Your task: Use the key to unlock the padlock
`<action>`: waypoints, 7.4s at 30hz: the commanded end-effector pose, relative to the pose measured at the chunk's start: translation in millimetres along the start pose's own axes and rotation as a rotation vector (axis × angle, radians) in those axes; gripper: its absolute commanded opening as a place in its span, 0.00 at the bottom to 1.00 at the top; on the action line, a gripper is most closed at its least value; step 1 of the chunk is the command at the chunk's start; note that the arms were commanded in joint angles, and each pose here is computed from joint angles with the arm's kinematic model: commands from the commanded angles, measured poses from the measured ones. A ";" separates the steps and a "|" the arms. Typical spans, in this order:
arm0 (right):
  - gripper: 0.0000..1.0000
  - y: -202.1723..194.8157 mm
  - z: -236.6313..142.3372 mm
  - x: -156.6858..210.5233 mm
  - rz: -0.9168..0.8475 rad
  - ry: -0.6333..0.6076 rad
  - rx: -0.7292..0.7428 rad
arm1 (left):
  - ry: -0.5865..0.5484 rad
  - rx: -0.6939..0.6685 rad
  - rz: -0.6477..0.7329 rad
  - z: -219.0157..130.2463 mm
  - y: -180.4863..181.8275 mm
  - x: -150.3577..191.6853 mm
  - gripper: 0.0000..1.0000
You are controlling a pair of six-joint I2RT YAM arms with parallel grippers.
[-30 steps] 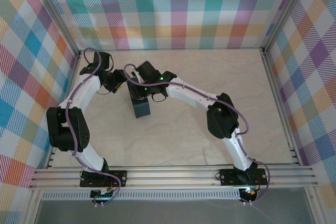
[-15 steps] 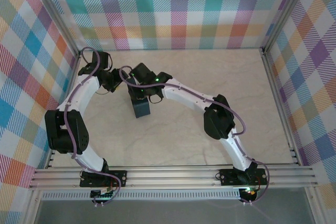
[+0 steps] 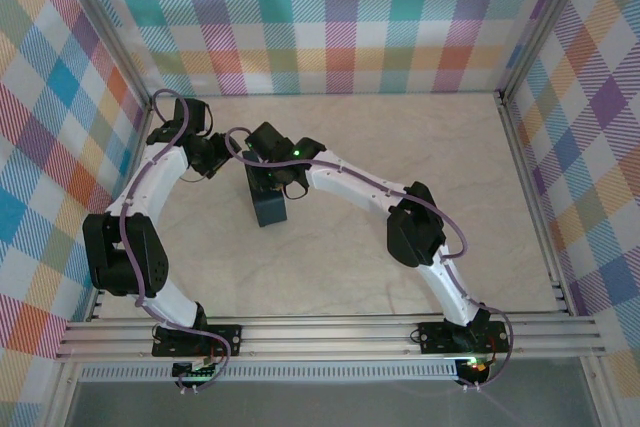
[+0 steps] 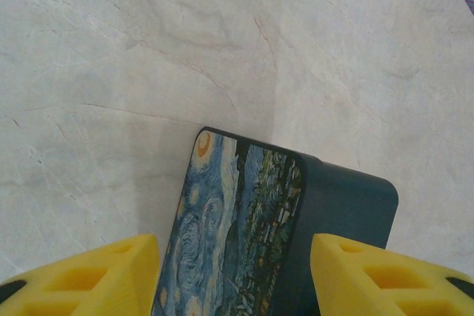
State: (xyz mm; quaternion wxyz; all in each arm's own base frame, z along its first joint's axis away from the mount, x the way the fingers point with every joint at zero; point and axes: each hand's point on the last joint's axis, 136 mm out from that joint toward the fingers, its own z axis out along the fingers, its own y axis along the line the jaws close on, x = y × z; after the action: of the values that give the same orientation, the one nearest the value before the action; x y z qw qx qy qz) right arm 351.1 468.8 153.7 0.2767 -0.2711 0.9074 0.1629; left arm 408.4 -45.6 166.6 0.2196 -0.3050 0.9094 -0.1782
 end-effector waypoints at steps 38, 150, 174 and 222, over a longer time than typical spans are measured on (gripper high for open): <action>0.33 31.8 -37.0 -29.9 0.213 -0.114 -0.445 | 0.126 0.102 0.072 38.1 -25.8 -21.1 0.56; 0.78 7.6 9.5 40.1 0.252 -0.015 -0.061 | -0.028 -0.079 -0.122 -43.9 92.8 23.9 0.69; 0.94 -155.6 75.8 21.0 0.590 -0.237 -0.344 | 0.046 0.019 -0.020 -30.0 21.6 43.0 0.69; 1.00 -395.6 -134.5 186.2 0.302 -0.625 0.447 | -0.653 0.025 0.673 62.3 69.1 12.8 1.00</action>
State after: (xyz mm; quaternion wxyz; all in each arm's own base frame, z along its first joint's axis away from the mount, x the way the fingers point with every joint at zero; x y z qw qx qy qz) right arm 387.2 13.3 73.7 0.5271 0.0068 0.8473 0.0652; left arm 391.3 -13.1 65.5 0.5200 -0.0357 0.8534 -0.0088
